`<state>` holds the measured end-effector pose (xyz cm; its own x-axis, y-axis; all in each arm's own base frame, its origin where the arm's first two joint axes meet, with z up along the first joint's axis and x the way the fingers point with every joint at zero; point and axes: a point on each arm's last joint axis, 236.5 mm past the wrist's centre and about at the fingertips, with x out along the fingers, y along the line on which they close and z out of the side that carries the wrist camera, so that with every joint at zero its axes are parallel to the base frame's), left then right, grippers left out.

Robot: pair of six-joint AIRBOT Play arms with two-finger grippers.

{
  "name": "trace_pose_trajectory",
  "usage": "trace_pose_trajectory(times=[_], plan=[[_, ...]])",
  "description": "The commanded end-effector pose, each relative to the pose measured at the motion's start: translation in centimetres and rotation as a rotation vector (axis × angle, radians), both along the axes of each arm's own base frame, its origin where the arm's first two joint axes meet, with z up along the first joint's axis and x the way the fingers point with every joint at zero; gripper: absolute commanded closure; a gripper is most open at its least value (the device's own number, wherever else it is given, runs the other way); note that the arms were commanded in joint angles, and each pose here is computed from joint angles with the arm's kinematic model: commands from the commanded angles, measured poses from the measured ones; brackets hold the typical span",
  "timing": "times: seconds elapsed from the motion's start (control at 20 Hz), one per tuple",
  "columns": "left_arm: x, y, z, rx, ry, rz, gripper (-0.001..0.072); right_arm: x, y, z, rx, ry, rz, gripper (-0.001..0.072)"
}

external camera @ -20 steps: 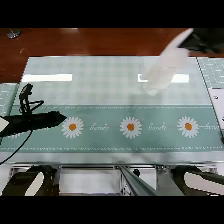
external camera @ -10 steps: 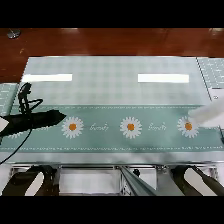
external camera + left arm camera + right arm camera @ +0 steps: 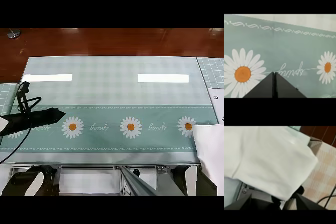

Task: Fold the shirts.

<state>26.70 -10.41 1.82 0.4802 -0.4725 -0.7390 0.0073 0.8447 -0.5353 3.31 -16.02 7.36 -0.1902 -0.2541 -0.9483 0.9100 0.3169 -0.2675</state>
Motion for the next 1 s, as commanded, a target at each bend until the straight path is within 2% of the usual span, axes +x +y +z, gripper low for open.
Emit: trace_pose_trajectory(times=[0.0, 0.05, 0.1, 0.15, 0.25, 0.3, 0.4, 0.5, 0.55, 0.7, 0.95], plan=[[1.5, 0.3, 1.3, 0.028, -0.057, -0.02, 0.0676, 3.1, -1.9, 0.3, -0.022, -0.116, 0.041, 0.0084], [2.8, 0.6, 2.7, 0.03, -0.085, -0.012, 0.0676, 6.8, -2.3, 1.6, -0.001, -0.236, 0.099, 0.0097], [4.3, 0.7, 4.5, 0.035, -0.12, -0.01, 0.0676, 11.2, -2.4, 3.4, 0.032, -0.383, 0.153, 0.0163], [6.2, 0.8, 6.9, 0.037, -0.164, -0.012, 0.0676, 16.6, -1.6, 6.1, 0.082, -0.564, 0.244, 0.0369], [9.5, 0.1, 11.8, 0.038, -0.231, -0.053, 0.0677, 26.7, 2.4, 12.5, 0.158, -0.879, 0.505, 0.0675], [10.9, -0.6, 14.1, 0.038, -0.256, -0.089, 0.0676, 30.8, 5.6, 15.1, 0.181, -0.988, 0.644, 0.0676], [12.8, -2.8, 17.6, 0.036, -0.304, -0.167, 0.0677, 35.5, 13.7, 15.6, 0.229, -1.021, 0.931, 0.0675], [13.4, -5.0, 17.6, 0.051, -0.305, -0.228, 0.0677, 36.7, 21.0, 10.2, 0.254, -0.809, 1.177, 0.0676], [13.2, -5.0, 15.3, 0.102, -0.256, -0.242, 0.0677, 36.4, 22.9, 6.5, 0.235, -0.664, 1.245, 0.0675], [10.9, -2.5, 5.8, 0.234, -0.016, -0.197, 0.0675, 35.0, 23.1, -4.1, 0.136, -0.318, 1.247, 0.0677], [7.9, -0.4, 1.2, 0.247, 0.148, -0.191, 0.0675, 34.5, 20.6, -7.8, 0.082, -0.194, 1.206, 0.0676]])
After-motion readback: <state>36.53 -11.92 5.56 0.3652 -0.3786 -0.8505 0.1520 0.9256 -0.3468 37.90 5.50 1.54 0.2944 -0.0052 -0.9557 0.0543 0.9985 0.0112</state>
